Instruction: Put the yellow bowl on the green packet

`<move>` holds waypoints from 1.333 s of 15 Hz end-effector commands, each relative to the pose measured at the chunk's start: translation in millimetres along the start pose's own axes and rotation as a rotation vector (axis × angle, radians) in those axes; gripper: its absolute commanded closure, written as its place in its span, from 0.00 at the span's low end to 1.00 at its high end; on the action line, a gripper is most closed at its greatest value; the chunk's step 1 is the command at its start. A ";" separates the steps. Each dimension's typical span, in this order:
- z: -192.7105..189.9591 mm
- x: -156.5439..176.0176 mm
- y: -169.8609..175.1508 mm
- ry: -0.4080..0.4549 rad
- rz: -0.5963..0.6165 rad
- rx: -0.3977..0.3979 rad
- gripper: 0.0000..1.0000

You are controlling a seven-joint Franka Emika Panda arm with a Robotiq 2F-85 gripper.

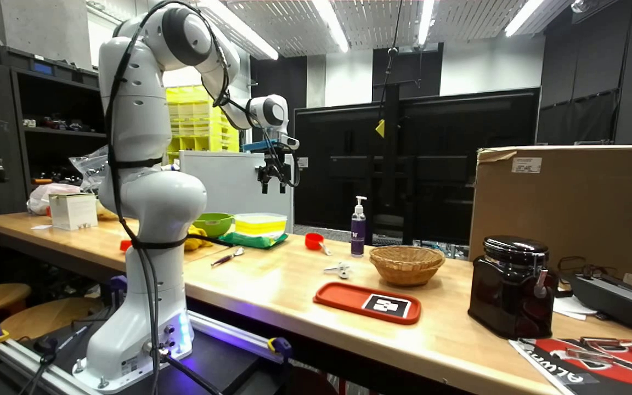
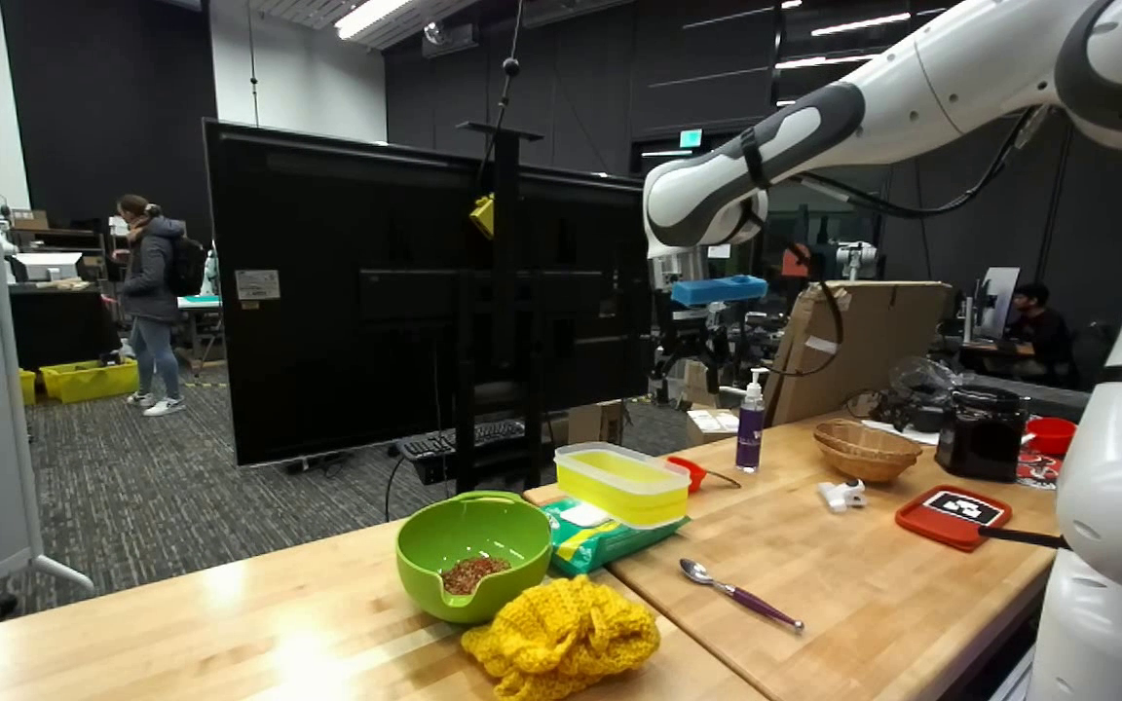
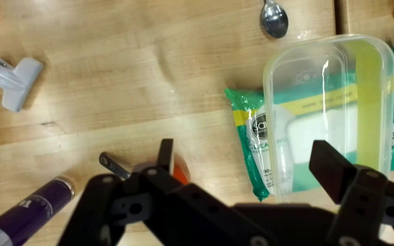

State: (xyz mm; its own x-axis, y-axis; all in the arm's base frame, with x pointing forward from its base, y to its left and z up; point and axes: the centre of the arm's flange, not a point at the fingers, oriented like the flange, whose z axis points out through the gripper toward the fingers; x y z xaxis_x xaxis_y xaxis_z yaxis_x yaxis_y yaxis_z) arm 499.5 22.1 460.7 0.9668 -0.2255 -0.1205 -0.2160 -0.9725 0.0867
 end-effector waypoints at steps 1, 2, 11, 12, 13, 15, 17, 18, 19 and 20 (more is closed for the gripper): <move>14.3 -43.5 -0.5 0.007 0.057 0.007 0.00; 18.4 -51.4 -4.0 0.007 0.065 0.004 0.00; 46.5 -138.3 -48.6 0.050 0.059 -0.020 0.00; 50.1 -147.8 -52.4 0.063 0.054 -0.013 0.00; 52.8 -156.4 -55.7 0.077 0.046 -0.004 0.00; 59.3 -174.8 -60.1 0.098 0.041 0.009 0.00; 67.8 -194.9 -61.0 0.114 0.044 0.018 0.00; 73.2 -205.5 -59.4 0.126 0.048 0.019 0.00; 79.1 -213.7 -57.7 0.136 0.049 0.017 0.00; 71.5 -181.9 -65.4 0.089 0.032 -0.003 0.00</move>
State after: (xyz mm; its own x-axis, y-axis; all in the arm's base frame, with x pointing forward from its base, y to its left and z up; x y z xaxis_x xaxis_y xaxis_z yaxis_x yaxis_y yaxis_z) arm 327.5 122.6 406.0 0.9676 -0.2509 -0.0286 -0.2474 -0.9646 0.0918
